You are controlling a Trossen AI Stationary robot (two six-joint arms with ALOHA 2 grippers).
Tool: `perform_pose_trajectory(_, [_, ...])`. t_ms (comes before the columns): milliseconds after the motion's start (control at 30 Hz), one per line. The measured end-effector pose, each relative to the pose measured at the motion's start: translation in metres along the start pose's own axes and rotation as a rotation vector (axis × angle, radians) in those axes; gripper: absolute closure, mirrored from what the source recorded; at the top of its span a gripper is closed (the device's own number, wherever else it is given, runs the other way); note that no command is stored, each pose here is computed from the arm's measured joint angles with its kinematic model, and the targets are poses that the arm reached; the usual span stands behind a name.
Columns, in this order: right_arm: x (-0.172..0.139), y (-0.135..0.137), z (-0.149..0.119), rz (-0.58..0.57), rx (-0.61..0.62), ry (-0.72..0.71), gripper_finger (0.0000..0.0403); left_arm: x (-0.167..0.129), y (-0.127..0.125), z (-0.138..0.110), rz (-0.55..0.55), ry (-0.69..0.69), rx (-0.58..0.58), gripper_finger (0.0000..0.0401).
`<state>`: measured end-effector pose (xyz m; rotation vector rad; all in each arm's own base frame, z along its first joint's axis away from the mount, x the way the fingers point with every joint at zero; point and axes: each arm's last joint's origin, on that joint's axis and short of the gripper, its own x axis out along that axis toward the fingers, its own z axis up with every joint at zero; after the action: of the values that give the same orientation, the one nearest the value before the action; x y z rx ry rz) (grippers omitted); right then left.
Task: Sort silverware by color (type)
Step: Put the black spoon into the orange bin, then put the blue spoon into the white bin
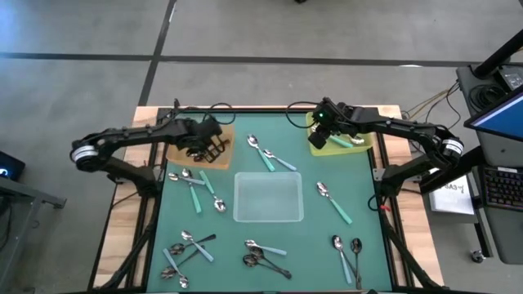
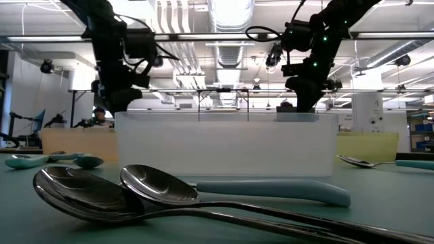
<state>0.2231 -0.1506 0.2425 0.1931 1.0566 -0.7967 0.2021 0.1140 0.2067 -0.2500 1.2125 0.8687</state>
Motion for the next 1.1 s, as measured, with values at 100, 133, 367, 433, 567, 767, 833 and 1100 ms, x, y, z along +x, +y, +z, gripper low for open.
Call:
perform_pose_trajectory(100, [0.0,0.0,0.0,0.0,0.0,0.0,0.0282,0.0,0.001,-0.002,-0.003,-0.02,-0.016,0.0358])
perform_pose_trajectory(133, [0.0,0.0,0.0,0.0,0.0,0.0,0.0282,0.0,0.001,-0.002,-0.003,-0.03,-0.019,0.035])
perform_pose_trajectory(367, [0.0,0.0,0.0,0.001,0.0,0.0,0.0282,-0.012,-0.005,-0.007,-0.228,0.057,0.017,0.03])
perform_pose_trajectory(433, [0.0,0.0,0.0,0.0,0.0,0.0,0.0282,-0.015,-0.011,-0.015,-0.326,0.111,0.036,0.0292])
perform_pose_trajectory(567, [0.0,0.0,0.0,0.0,0.0,0.0,0.0282,-0.019,-0.031,-0.036,-0.378,0.17,0.124,0.0288])
perform_pose_trajectory(767, [0.0,0.0,0.0,0.0,0.0,0.0,0.0282,-0.008,-0.051,-0.076,-0.367,0.264,0.234,0.0288])
perform_pose_trajectory(833, [0.0,0.0,0.0,0.0,0.0,0.0,0.0282,-0.004,-0.052,-0.083,-0.301,0.264,0.226,0.0288])
perform_pose_trajectory(1100, [0.0,0.0,0.0,0.0,0.0,0.0,0.0282,-0.016,-0.04,-0.054,-0.098,0.048,0.176,0.0288])
